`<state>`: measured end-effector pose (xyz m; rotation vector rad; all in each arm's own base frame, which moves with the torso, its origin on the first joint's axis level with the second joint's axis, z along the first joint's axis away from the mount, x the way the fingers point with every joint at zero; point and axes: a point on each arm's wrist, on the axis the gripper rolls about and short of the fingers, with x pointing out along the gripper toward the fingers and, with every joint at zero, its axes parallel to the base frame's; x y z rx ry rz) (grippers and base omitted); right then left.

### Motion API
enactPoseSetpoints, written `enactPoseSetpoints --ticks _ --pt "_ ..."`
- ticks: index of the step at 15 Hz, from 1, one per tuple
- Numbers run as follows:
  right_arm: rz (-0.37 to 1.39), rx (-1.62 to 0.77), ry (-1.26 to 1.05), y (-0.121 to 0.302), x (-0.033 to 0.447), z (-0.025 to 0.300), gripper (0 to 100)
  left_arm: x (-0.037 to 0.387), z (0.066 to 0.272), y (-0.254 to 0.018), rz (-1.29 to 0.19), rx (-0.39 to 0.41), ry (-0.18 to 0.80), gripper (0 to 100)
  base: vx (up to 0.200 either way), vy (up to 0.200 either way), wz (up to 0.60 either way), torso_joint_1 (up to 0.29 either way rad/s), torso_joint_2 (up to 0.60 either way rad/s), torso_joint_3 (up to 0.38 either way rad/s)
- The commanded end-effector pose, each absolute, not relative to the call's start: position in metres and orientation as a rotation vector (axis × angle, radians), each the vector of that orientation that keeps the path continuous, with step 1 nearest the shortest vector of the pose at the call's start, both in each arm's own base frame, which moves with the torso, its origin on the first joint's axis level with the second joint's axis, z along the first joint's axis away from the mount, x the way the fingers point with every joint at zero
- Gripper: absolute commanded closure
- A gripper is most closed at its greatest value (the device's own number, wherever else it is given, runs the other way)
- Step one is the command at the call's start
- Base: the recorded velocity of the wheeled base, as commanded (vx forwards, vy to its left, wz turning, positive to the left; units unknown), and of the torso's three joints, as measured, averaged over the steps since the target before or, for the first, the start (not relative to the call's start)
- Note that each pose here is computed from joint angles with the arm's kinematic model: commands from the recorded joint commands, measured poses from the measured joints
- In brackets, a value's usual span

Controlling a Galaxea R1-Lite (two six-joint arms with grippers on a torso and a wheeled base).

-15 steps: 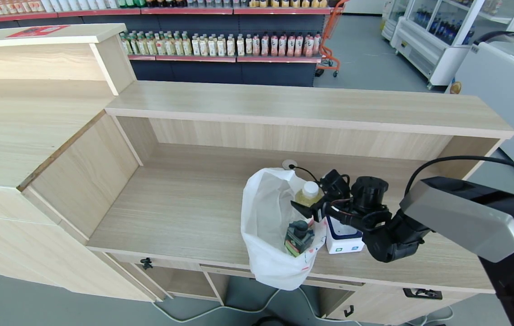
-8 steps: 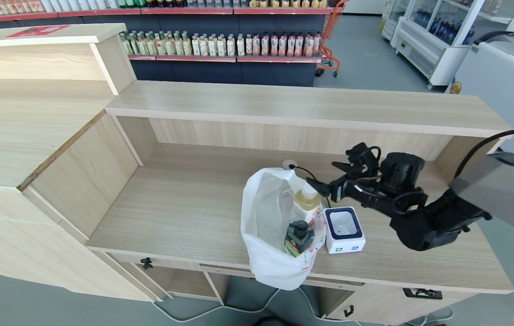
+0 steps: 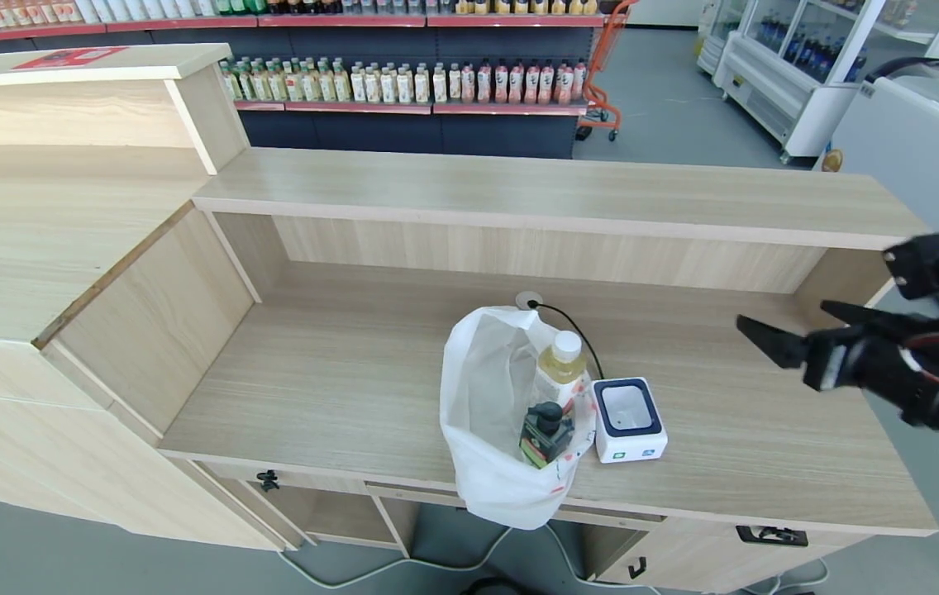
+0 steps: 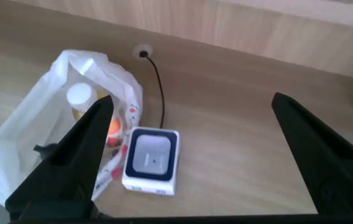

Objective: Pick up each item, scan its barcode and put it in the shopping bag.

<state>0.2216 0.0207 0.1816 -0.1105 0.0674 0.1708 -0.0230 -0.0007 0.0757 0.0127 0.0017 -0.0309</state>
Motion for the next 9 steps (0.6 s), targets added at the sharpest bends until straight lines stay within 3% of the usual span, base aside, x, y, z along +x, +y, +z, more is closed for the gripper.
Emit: enactPoseSetpoints --ticks 1,6,9 --pt "-0.024 -0.101 0.041 -0.002 0.1 0.152 0 -0.023 0.075 -0.001 -0.031 0.012 0.004 100 0.0 0.0 0.0 0.0 0.0 0.0" --pt "0.005 -0.084 0.003 0.0 0.022 0.122 0 -0.023 0.076 -0.001 -0.031 0.014 0.003 100 0.0 0.0 0.0 0.0 0.0 0.0" --pt "-0.086 -0.049 0.011 0.0 -0.008 0.095 0 -0.023 0.075 -0.001 -0.031 0.012 0.004 100 0.0 0.0 0.0 0.0 0.0 0.0"
